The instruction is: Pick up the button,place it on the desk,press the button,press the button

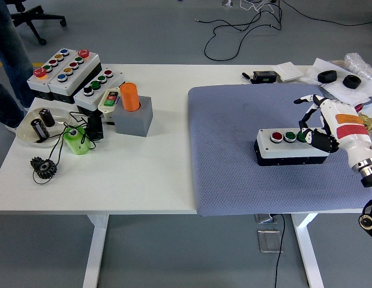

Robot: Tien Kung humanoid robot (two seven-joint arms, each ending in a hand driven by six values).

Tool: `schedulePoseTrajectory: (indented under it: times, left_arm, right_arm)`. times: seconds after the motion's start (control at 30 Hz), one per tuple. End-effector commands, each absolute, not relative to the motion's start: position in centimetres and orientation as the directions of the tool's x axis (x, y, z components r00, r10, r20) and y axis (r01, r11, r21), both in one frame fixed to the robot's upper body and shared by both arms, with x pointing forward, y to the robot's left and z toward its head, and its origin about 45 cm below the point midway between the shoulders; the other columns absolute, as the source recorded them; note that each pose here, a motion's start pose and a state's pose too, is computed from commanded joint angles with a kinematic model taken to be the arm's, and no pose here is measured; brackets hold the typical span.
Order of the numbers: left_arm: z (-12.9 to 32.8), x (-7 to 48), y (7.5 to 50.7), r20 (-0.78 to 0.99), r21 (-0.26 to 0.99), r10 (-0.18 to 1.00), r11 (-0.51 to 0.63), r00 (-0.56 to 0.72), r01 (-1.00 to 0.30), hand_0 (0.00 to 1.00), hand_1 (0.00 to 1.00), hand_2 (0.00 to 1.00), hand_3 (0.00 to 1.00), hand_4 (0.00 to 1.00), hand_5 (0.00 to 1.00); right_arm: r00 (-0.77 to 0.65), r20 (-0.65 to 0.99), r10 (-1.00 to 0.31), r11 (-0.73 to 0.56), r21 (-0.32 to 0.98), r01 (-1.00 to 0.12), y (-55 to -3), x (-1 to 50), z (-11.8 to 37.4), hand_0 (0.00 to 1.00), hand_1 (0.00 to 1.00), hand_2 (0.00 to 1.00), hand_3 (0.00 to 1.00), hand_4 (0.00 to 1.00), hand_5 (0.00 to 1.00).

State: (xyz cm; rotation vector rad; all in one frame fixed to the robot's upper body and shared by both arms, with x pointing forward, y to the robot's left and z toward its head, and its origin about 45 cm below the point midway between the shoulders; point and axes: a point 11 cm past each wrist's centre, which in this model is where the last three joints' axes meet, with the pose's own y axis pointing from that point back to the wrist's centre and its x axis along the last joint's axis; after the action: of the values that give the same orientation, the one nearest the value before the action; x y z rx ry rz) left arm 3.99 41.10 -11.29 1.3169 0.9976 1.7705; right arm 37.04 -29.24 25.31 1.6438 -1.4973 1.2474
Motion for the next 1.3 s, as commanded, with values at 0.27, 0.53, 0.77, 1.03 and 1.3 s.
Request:
schedulePoseTrajectory:
  times: [0.27, 0.53, 0.77, 1.03, 1.3]
  left_arm:
    - [-11.3, 4.1, 41.2, 0.426, 0.885, 0.873, -0.457, -0.237, -0.091, 0.633, 0.585, 0.561, 0.547, 0.351, 0.998]
    - [-11.3, 4.0, 41.2, 0.425, 0.885, 0.873, -0.456, -0.237, -0.091, 0.633, 0.584, 0.56, 0.546, 0.351, 0.998]
    - [-11.3, 4.1, 41.2, 0.424, 0.885, 0.874, -0.455, -0.238, -0.093, 0.633, 0.582, 0.559, 0.545, 0.351, 0.998]
    - [-11.2, 4.2, 41.3, 0.425, 0.885, 0.873, -0.457, -0.238, -0.094, 0.633, 0.582, 0.559, 0.544, 0.352, 0.998]
    - [-11.2, 4.2, 41.3, 0.427, 0.884, 0.873, -0.458, -0.238, -0.094, 0.632, 0.582, 0.558, 0.544, 0.354, 0.998]
  right_arm:
    - [0.029, 0.936, -0.351, -0.232, -0.057, -0.971, -28.1, 37.3, 23.6, 0.149, 0.002, 0.077, 0.669, 0.498, 0.002]
    - [0.066, 0.949, -0.307, -0.239, -0.01, -0.971, -28.0, 37.4, 22.1, 0.155, 0.002, 0.083, 0.669, 0.51, 0.002]
    - [0.078, 0.951, -0.298, -0.247, 0.002, -0.969, -28.0, 37.0, 21.6, 0.164, 0.002, 0.094, 0.651, 0.508, 0.002]
    - [0.097, 0.953, -0.286, -0.242, 0.026, -0.97, -28.3, 37.2, 20.8, 0.165, 0.002, 0.096, 0.643, 0.507, 0.002]
    - [0.129, 0.957, -0.261, -0.224, 0.07, -0.972, -29.1, 37.2, 19.4, 0.168, 0.002, 0.1, 0.64, 0.508, 0.002]
